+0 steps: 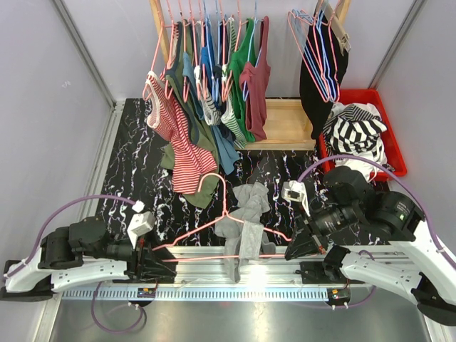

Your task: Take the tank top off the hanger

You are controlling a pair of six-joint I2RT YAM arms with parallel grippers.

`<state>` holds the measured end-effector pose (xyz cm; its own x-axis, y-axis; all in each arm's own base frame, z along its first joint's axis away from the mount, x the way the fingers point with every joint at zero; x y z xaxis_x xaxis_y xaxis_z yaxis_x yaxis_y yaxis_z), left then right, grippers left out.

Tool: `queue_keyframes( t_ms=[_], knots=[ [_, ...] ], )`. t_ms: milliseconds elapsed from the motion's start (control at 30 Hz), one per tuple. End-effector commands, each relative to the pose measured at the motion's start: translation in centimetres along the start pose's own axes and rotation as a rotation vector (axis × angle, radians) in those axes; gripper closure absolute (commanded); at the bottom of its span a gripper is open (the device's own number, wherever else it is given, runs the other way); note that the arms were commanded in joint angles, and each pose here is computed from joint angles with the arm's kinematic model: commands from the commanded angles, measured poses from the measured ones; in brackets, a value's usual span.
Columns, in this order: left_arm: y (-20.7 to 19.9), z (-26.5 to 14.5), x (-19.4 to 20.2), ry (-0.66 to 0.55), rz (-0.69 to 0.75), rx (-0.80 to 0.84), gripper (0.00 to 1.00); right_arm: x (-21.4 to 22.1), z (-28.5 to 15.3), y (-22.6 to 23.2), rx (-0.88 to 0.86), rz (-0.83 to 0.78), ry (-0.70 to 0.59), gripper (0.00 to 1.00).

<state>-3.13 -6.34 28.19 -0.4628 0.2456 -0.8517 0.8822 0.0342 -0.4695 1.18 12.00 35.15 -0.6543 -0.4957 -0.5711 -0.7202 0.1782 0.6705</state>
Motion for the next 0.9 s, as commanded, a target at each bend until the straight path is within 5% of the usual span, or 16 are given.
queue_keyframes(
  t_ms=[0, 233, 367, 400, 433, 500, 767, 833, 867],
  knots=[
    [-1.1, -0.3, -0.7, -0.029, 0.025, 0.102, 0.72, -0.8, -0.2, 0.5, -0.006, -0.044, -0.025, 1.00],
    [-1.7, -2.3, -1.2, -0.120, 0.059, 0.108, 0.85, -0.7, 0.1, 0.4, -0.025, -0.033, -0.007, 1.00],
    [-1.8, -2.5, -0.9, -0.136, 0.046, 0.119, 0.60, -0.7, 0.1, 0.4, -0.037, -0.035, -0.005, 1.00],
    [-1.7, -2.5, -0.8, -0.129, 0.040, 0.123, 0.63, -0.7, 0.2, 0.4, -0.044, -0.034, 0.001, 1.00],
    [-1.7, -2.3, -0.7, -0.123, 0.037, 0.127, 0.83, -0.8, 0.3, 0.4, -0.045, -0.036, 0.003, 1.00],
    [-1.6, -2.0, -0.5, -0.108, 0.028, 0.122, 1.00, -0.8, 0.3, 0.4, -0.048, -0.035, 0.007, 1.00],
    [-1.2, -1.2, -0.4, -0.060, 0.023, 0.099, 1.00, -1.2, 0.5, 0.0, 0.017, -0.021, -0.006, 0.99],
    [-0.6, -0.9, -0.4, -0.047, 0.004, 0.029, 1.00, -1.7, 0.3, -0.7, 0.138, -0.012, -0.050, 0.62],
    [-0.3, -0.8, -0.3, -0.039, -0.008, 0.000, 1.00, -2.1, 0.2, -1.1, 0.204, 0.002, -0.074, 0.56]
  ],
)
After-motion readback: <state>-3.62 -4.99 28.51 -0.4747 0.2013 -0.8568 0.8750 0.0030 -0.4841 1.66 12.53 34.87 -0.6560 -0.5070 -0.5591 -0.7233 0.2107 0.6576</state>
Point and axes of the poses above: each gripper's point midway between its finger pads, its own z axis out along the fingers, its own y axis along the line the jaws close on, x = y × z, the point moved 9 cm from there along -z, back along the fingers, and after that the axes turned 4 degrees about z, right-handed, at the moved point
